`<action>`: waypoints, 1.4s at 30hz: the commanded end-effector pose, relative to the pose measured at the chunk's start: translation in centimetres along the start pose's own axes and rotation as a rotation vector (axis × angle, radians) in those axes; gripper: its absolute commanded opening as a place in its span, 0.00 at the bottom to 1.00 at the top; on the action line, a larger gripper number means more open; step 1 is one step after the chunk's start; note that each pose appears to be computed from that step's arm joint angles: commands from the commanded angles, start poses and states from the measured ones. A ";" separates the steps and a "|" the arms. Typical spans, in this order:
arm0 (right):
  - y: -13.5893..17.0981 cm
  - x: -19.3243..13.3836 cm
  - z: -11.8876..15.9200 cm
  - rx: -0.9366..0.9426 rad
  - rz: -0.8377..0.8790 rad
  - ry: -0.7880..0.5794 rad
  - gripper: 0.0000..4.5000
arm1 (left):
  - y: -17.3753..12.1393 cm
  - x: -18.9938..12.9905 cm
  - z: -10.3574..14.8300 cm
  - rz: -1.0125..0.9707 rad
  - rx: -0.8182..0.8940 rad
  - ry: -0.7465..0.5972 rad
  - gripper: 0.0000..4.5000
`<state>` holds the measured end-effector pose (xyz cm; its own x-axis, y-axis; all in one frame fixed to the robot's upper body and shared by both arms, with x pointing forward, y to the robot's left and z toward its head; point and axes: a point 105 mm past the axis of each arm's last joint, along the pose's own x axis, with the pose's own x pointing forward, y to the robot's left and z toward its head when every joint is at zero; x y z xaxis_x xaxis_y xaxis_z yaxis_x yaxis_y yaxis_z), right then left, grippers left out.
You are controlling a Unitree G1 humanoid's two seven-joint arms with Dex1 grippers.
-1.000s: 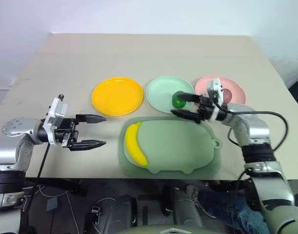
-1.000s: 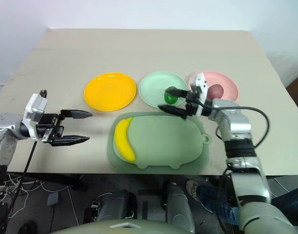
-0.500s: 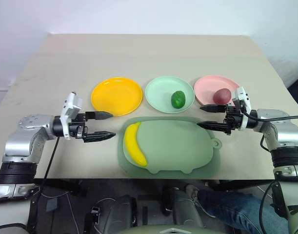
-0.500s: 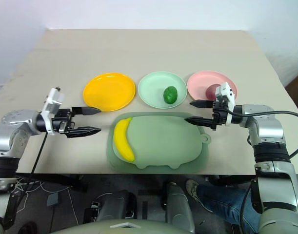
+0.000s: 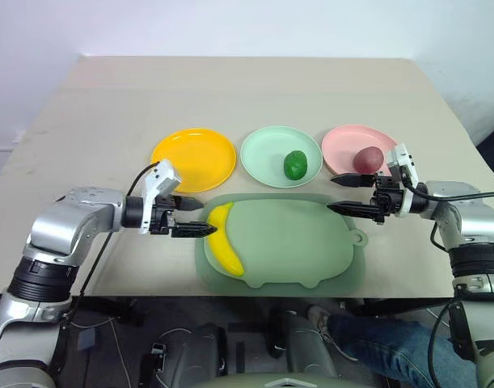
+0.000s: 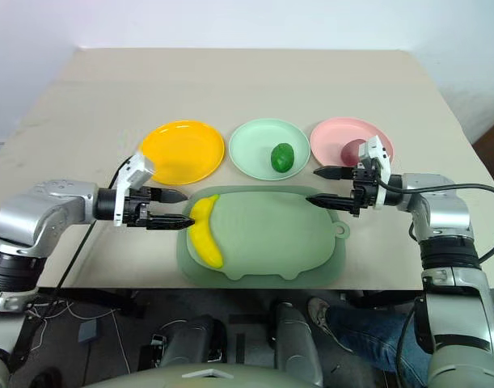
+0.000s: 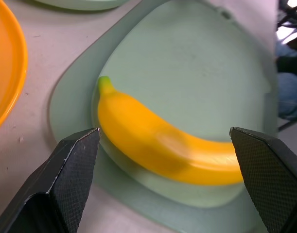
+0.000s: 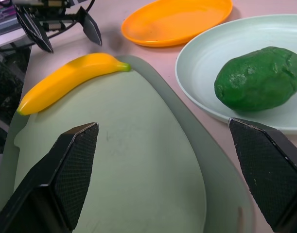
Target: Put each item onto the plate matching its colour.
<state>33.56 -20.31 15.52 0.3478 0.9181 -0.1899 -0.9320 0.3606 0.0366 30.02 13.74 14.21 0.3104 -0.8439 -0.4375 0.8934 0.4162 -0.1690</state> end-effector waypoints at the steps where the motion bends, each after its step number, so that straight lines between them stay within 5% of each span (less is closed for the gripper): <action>1: -0.1 0.0 2.2 -0.062 -0.011 -0.065 1.00 | -1.1 1.7 0.2 0.002 0.038 0.007 1.00; 14: -0.1 0.4 2.2 -0.068 -0.006 -0.071 1.00 | 0.8 4.0 -3.0 0.214 -0.075 0.187 1.00; 17: -0.1 0.4 2.4 -0.074 -0.008 -0.074 1.00 | 0.1 4.4 -3.6 0.213 -0.050 0.220 0.87; 24: -0.4 0.5 2.6 -0.072 -0.015 -0.077 1.00 | -0.8 4.4 -3.2 0.166 -0.040 0.201 0.39; 29: -0.4 0.7 2.3 -0.058 -0.011 -0.071 1.00 | -1.6 4.2 -2.0 0.105 0.035 0.166 0.38; 36: -0.5 0.8 2.3 -0.056 -0.014 -0.078 1.00 | -2.3 2.3 3.1 0.038 0.126 -0.085 0.38; 42: -0.8 0.9 2.2 -0.046 -0.030 -0.079 1.00 | 3.2 -0.3 4.9 0.276 0.096 -0.161 0.38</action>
<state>34.57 -19.39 16.26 0.3703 0.9166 -0.1506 -0.9258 0.3775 0.0211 33.16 12.14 17.21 0.5100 -0.7918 -0.3361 0.8369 0.5471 -0.0188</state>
